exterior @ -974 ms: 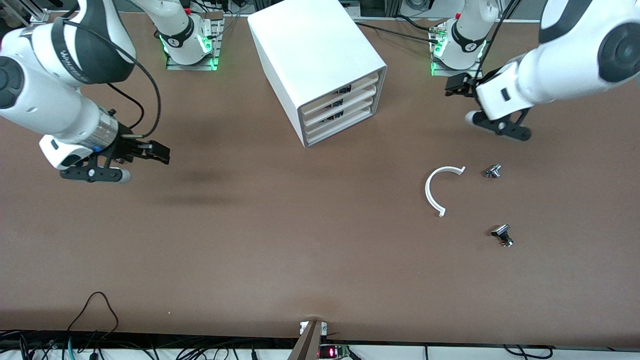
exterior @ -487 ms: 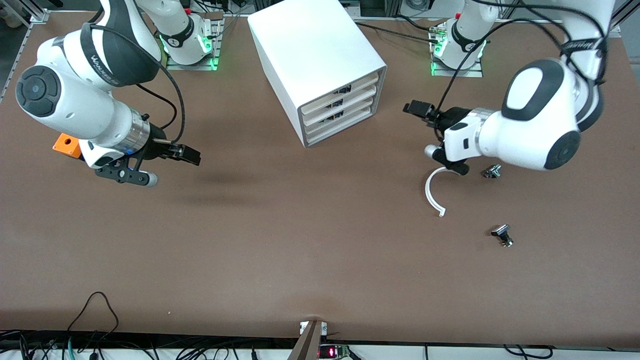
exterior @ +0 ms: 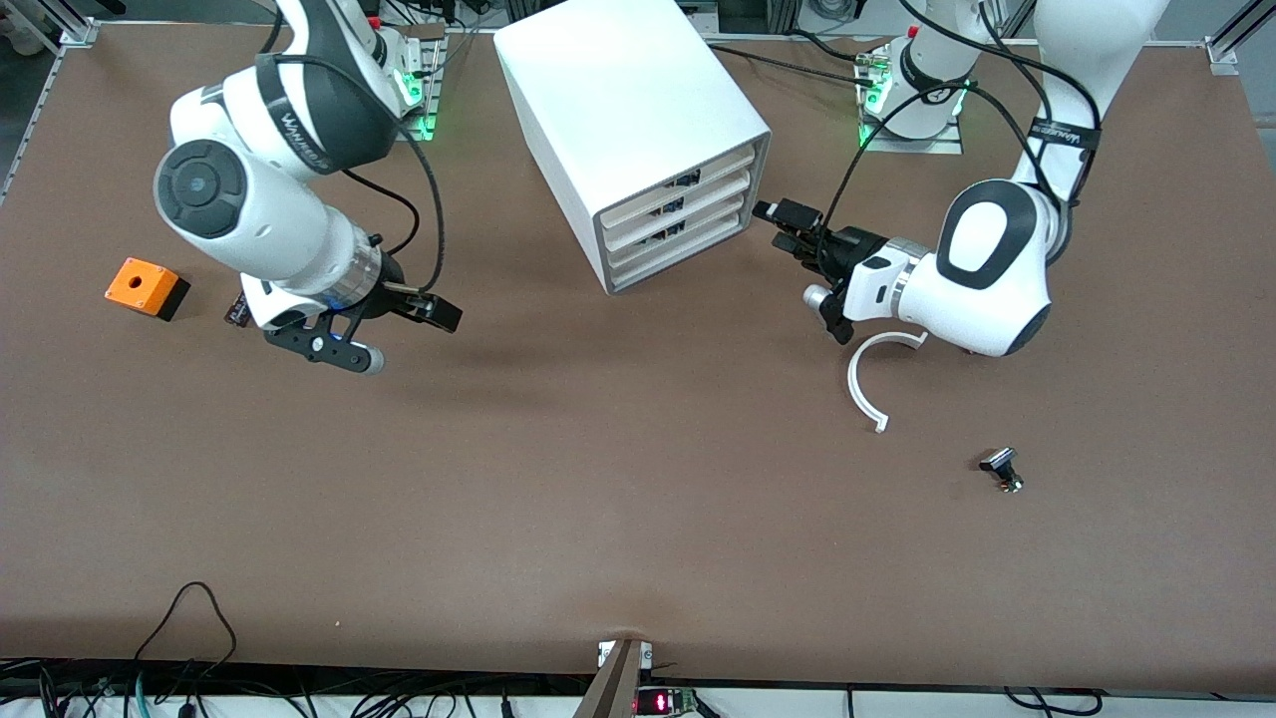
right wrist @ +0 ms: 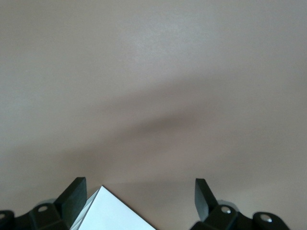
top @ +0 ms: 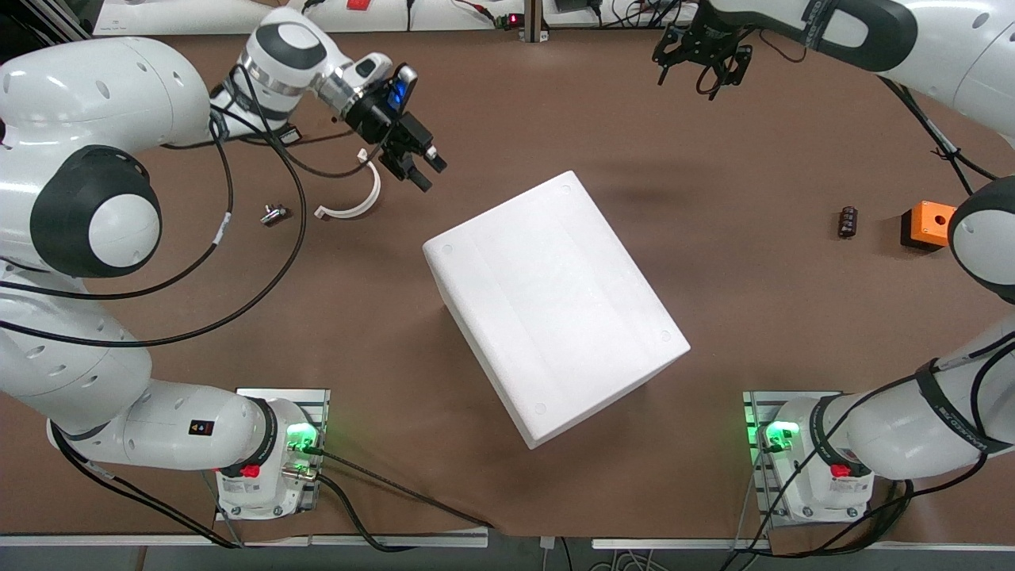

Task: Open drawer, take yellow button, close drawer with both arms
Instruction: 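Reach the left gripper to the cabinet drawer handle while the right gripper approaches, then grasp the drawer handle with the left gripper and pull the drawer open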

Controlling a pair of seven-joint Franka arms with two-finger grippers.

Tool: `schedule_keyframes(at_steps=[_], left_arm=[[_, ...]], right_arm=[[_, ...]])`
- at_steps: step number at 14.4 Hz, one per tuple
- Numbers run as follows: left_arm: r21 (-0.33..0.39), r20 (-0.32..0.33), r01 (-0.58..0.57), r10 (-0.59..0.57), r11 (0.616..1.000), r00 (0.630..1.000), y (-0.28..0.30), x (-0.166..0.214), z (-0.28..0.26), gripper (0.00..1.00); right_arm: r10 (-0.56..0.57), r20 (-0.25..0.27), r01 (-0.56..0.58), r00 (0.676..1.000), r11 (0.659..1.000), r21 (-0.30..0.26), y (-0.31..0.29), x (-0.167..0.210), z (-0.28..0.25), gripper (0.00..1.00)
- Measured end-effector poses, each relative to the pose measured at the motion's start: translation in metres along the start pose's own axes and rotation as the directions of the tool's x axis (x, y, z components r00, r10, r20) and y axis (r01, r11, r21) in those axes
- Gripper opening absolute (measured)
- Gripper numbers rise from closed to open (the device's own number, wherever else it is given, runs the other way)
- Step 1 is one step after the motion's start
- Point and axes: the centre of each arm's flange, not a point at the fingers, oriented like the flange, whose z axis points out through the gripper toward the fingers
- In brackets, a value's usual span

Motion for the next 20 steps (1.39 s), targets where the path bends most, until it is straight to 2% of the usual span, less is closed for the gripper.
schedule_keyframes(at_steps=[1, 4, 9, 17, 20], left_arm=[[-0.027, 0.000, -0.030, 0.030, 0.999, 1.000, -0.011, -0.006, 0.008, 0.74], [-0.114, -0.042, -0.087, 0.082, 0.990, 0.996, -0.031, -0.023, 0.034, 0.74], [-0.079, -0.058, -0.138, 0.134, 0.987, 0.989, -0.025, -0.041, 0.076, 0.74], [-0.106, -0.089, -0.154, 0.145, 0.982, 0.985, -0.019, -0.044, 0.120, 0.69], [-0.105, -0.092, -0.158, 0.148, 0.982, 0.985, -0.021, -0.044, 0.119, 0.59]], right_arm=[[0.016, -0.005, -0.016, 1.000, 1.000, -0.010, -0.005, -0.004, 0.002, 1.00], [0.076, -0.002, -0.076, 0.997, 0.997, -0.022, -0.016, -0.013, 0.010, 1.00], [0.147, -0.002, -0.147, 0.989, 0.989, -0.024, -0.037, -0.023, 0.024, 1.00], [0.175, -0.002, -0.175, 0.985, 0.984, -0.021, -0.051, -0.025, 0.029, 1.00], [0.189, -0.004, -0.189, 0.982, 0.982, -0.018, -0.054, -0.025, 0.028, 1.00]])
